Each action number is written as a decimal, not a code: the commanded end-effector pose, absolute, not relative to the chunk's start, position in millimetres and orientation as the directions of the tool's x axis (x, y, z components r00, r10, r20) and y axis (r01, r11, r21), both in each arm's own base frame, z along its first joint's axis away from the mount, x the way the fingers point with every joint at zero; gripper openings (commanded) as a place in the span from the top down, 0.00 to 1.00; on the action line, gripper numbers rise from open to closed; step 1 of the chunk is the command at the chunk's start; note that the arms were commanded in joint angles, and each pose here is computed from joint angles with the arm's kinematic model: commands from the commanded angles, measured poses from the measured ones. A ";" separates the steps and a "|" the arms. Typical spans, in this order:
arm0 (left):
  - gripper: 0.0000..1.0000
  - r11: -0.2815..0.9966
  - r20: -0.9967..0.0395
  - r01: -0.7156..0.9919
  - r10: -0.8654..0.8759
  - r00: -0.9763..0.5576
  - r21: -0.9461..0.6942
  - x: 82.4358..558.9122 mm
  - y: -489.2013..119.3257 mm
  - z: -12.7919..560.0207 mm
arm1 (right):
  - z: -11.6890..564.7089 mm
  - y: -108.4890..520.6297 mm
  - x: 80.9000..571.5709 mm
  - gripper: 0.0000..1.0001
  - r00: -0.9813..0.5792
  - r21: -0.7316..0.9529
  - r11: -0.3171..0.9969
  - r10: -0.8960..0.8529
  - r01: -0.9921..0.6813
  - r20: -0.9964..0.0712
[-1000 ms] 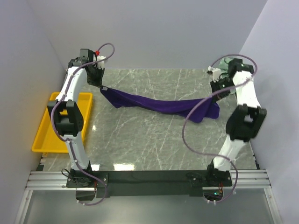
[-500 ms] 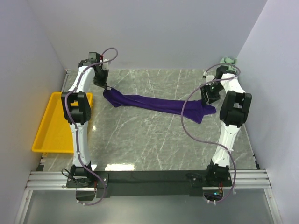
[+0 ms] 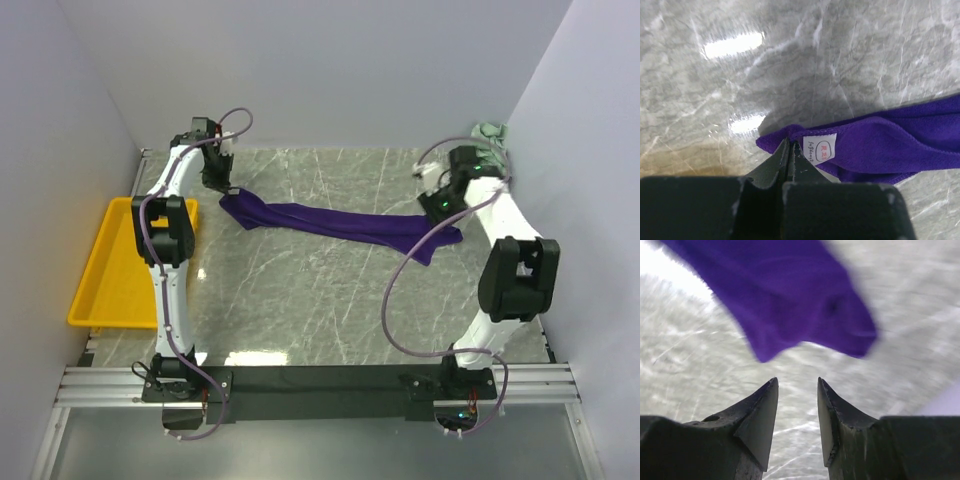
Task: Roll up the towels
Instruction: Flatten the towel, then fold the towel
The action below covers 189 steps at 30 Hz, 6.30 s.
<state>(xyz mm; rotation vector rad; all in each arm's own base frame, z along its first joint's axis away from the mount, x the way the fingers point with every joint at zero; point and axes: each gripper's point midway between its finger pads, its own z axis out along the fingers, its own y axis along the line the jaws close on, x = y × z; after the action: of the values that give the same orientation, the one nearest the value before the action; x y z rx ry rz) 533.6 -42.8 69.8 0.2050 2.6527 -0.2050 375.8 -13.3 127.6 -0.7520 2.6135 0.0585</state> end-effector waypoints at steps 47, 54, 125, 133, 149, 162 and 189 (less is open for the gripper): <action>1.00 0.975 -0.859 0.167 0.209 -0.468 0.147 474.0 6.1 323.8 | 333.9 -69.0 358.4 1.00 -0.544 -0.271 0.936 -0.350 -0.223 -0.762; 1.00 0.955 -0.848 0.185 0.292 -0.443 0.232 387.6 17.3 328.3 | 355.6 -63.2 288.9 1.00 -0.461 -0.349 0.923 -0.383 -0.161 -0.800; 0.65 0.925 -0.345 0.329 0.250 -0.905 -0.192 339.8 -22.7 61.3 | 64.3 -15.5 278.3 0.79 -0.920 0.087 0.923 -0.360 -0.375 -0.155; 0.66 0.924 -0.273 0.357 0.311 -0.910 -0.137 304.3 -31.5 28.4 | 25.4 -23.1 252.1 0.79 -0.923 0.023 0.923 -0.382 -0.383 -0.045; 0.72 0.925 -0.132 0.365 0.377 -0.917 0.105 261.4 17.0 11.3 | 10.5 -68.6 244.3 0.80 -0.913 -0.187 0.893 -0.397 -0.408 0.095; 0.71 0.919 -0.142 0.393 0.391 -0.909 0.016 271.4 -10.7 14.8 | 17.8 -85.5 226.1 0.81 -0.903 -0.227 0.874 -0.409 -0.429 0.131; 0.57 0.957 -0.628 0.291 0.223 -0.746 -0.005 536.1 -24.8 127.3 | 113.4 -58.7 472.5 0.54 -0.863 -0.100 0.958 -0.287 -0.270 -0.417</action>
<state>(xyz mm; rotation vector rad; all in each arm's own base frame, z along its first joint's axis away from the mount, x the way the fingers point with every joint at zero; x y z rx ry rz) 515.2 -22.9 112.5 0.4026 2.5101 -0.1377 459.5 -56.7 113.3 -0.4399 2.6808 -0.0624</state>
